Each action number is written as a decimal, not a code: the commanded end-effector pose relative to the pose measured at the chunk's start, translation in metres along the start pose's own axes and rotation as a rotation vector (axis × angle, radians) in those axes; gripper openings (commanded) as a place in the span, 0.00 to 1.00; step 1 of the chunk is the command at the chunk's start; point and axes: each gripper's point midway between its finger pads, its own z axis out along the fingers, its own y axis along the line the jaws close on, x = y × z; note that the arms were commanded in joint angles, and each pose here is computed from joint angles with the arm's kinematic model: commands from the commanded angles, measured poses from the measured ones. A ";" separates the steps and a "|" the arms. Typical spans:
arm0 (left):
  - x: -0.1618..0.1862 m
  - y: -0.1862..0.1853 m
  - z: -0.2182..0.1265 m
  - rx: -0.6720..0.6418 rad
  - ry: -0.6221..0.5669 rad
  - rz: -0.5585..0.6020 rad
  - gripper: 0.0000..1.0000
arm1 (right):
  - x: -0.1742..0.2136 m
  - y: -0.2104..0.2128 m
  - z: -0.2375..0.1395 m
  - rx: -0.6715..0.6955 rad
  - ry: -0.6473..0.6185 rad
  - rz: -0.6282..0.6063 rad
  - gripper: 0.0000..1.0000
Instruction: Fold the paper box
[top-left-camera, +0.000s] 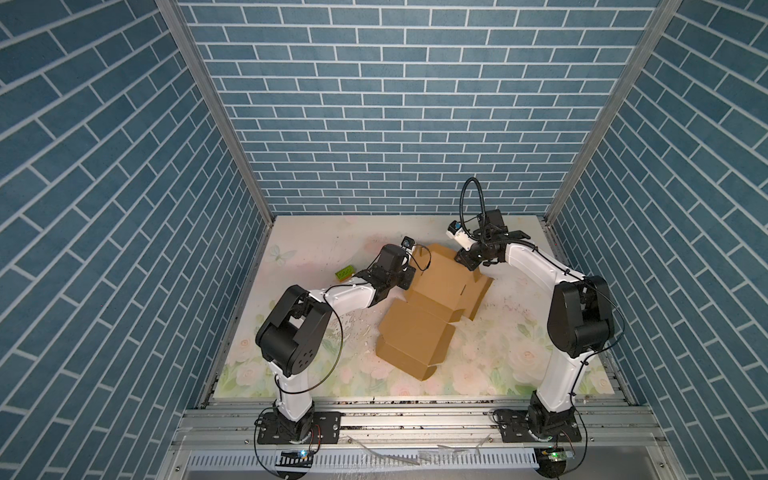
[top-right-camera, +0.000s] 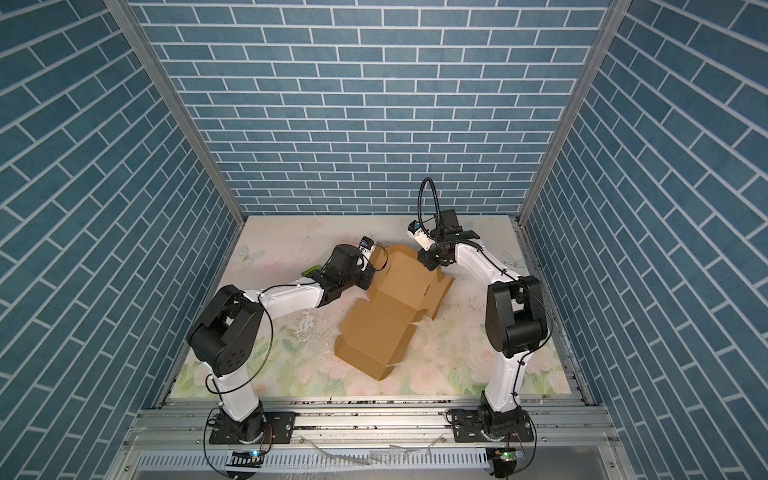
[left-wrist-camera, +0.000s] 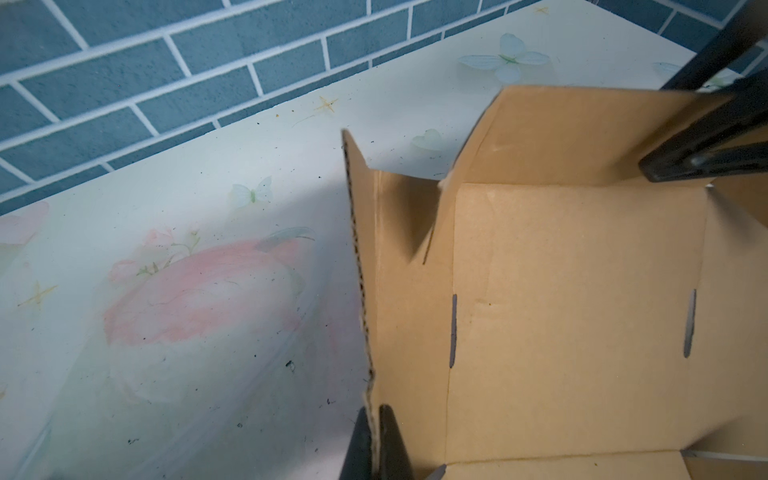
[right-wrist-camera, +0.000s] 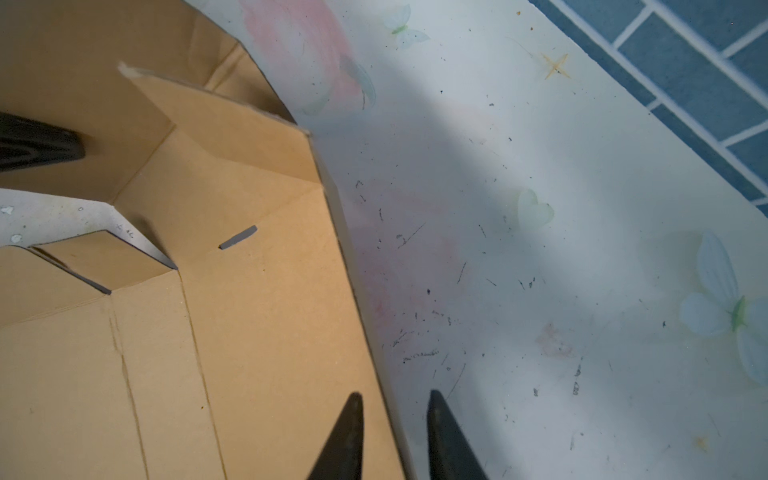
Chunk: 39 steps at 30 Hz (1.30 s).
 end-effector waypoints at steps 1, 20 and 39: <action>-0.014 0.000 0.001 -0.006 -0.043 -0.023 0.00 | -0.004 0.007 -0.002 0.022 -0.005 -0.053 0.20; -0.007 -0.003 -0.011 0.015 -0.035 -0.039 0.00 | -0.002 0.023 0.000 0.177 -0.051 -0.098 0.01; 0.004 0.033 -0.046 -0.114 -0.024 -0.174 0.59 | -0.021 0.036 -0.024 0.281 -0.068 -0.232 0.00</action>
